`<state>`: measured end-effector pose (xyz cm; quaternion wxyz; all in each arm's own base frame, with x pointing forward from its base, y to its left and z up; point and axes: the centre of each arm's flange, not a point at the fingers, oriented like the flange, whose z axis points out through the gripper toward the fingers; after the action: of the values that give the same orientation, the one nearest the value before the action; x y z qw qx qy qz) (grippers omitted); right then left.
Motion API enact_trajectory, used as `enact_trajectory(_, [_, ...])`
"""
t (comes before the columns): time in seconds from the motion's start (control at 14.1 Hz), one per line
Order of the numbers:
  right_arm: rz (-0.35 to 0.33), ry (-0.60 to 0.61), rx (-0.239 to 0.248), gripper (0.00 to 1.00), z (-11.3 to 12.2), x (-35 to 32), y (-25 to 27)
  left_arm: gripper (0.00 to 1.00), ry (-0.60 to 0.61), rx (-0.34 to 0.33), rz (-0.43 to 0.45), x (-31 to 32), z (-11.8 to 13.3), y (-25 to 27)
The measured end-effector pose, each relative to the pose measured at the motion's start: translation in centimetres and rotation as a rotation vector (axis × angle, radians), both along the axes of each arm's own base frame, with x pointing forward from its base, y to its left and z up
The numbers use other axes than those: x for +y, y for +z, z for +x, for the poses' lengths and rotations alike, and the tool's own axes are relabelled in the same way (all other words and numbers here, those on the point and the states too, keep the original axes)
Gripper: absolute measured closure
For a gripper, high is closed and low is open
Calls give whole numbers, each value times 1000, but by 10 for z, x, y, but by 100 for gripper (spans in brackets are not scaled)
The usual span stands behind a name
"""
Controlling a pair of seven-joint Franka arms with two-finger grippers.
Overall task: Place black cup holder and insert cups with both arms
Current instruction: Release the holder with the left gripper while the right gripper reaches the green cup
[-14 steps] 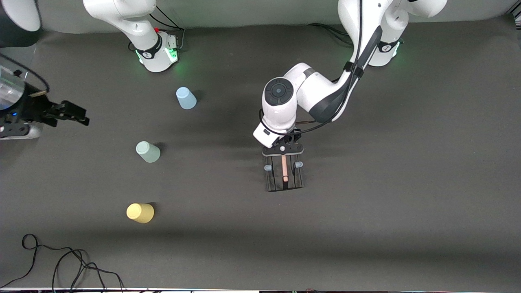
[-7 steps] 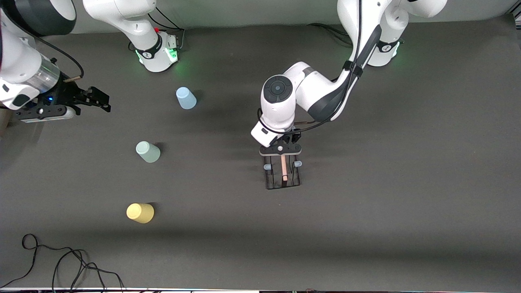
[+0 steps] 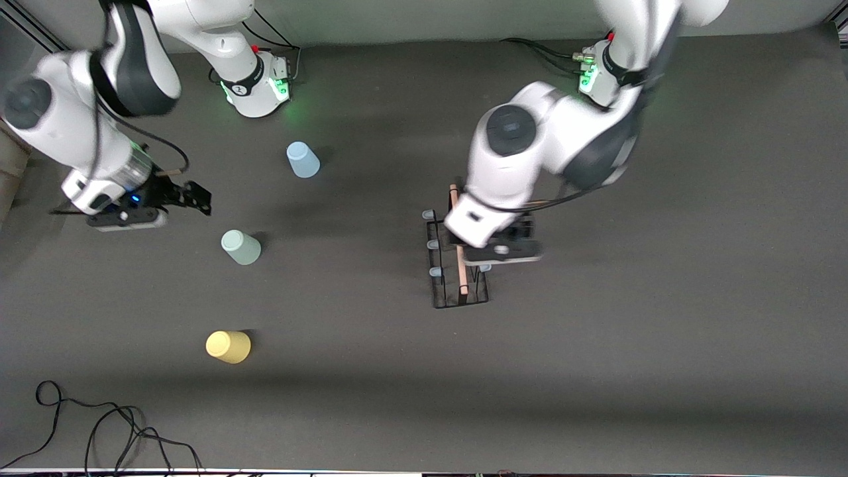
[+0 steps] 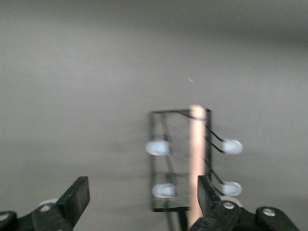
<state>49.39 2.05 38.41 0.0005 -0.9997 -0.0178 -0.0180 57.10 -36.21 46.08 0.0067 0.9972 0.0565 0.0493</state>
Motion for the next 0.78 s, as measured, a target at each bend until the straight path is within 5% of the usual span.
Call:
enact_trajectory(0.43, [-18,1,16,0,0,0,-110,0,-32,-14,35,198,45,41])
enact_trajectory(0.78, [-25,3,40,0,-6,-1,-150,0,-153,65,70,334,19,28])
